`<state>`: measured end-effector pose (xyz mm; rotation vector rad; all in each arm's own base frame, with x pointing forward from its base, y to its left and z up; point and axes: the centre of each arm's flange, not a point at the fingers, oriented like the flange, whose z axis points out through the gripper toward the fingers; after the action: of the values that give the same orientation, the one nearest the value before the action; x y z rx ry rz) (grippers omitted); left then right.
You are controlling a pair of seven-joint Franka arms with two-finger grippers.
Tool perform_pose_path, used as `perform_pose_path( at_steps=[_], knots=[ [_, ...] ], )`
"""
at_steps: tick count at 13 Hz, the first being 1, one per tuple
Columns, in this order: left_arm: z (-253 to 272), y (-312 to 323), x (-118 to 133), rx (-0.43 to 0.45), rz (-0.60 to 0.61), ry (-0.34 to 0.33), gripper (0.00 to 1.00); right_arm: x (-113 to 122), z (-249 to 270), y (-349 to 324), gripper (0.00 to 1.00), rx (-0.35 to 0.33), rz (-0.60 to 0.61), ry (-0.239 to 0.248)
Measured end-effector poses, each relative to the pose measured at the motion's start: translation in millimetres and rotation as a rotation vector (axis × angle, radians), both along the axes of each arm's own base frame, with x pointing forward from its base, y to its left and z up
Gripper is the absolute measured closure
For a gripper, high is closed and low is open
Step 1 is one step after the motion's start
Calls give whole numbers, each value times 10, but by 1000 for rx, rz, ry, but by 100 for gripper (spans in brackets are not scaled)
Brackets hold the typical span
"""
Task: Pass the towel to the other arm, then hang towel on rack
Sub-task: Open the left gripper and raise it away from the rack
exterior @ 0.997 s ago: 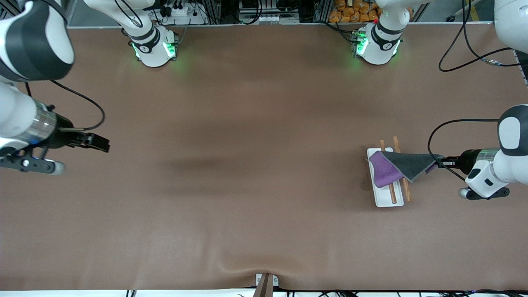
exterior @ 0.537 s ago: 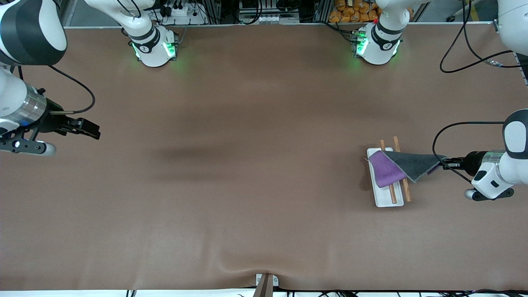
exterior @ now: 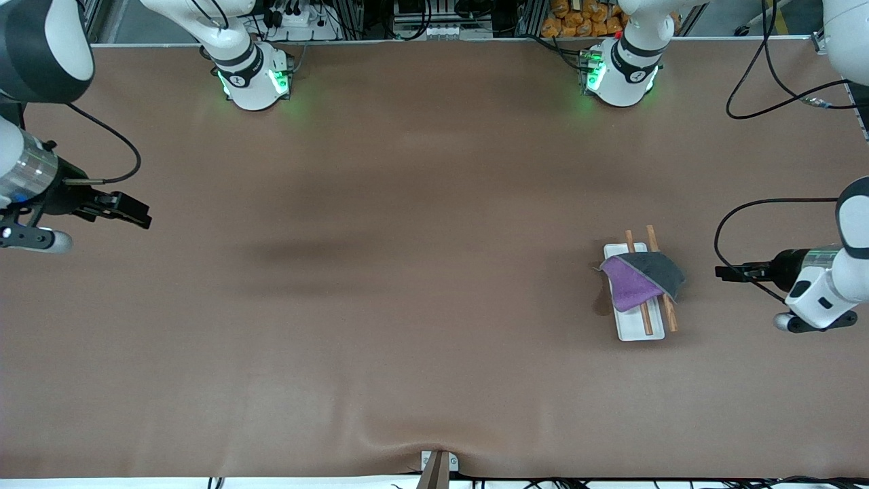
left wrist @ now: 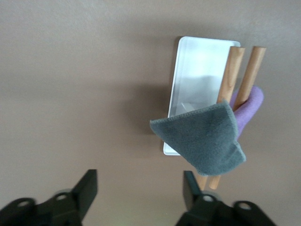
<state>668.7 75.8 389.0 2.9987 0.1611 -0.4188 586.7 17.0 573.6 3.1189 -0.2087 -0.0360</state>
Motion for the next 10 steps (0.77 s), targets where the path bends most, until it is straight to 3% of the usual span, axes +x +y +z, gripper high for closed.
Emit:
perform_pose_path(
  at_steps=[1,5,8,10],
  knots=[
    [156,-20,-7,4,-3,-24,1,-6,108,19,0,0,3,1],
    [1115,-170,-192,26,-23,-142,0,41,382,-135,0,10,-25,-24],
    [1722,-307,-442,39,-42,-190,0,37,567,-229,0,39,-46,-51],
    [1975,-357,-569,47,-48,-213,0,-46,585,-216,0,42,-44,6]
  ],
)
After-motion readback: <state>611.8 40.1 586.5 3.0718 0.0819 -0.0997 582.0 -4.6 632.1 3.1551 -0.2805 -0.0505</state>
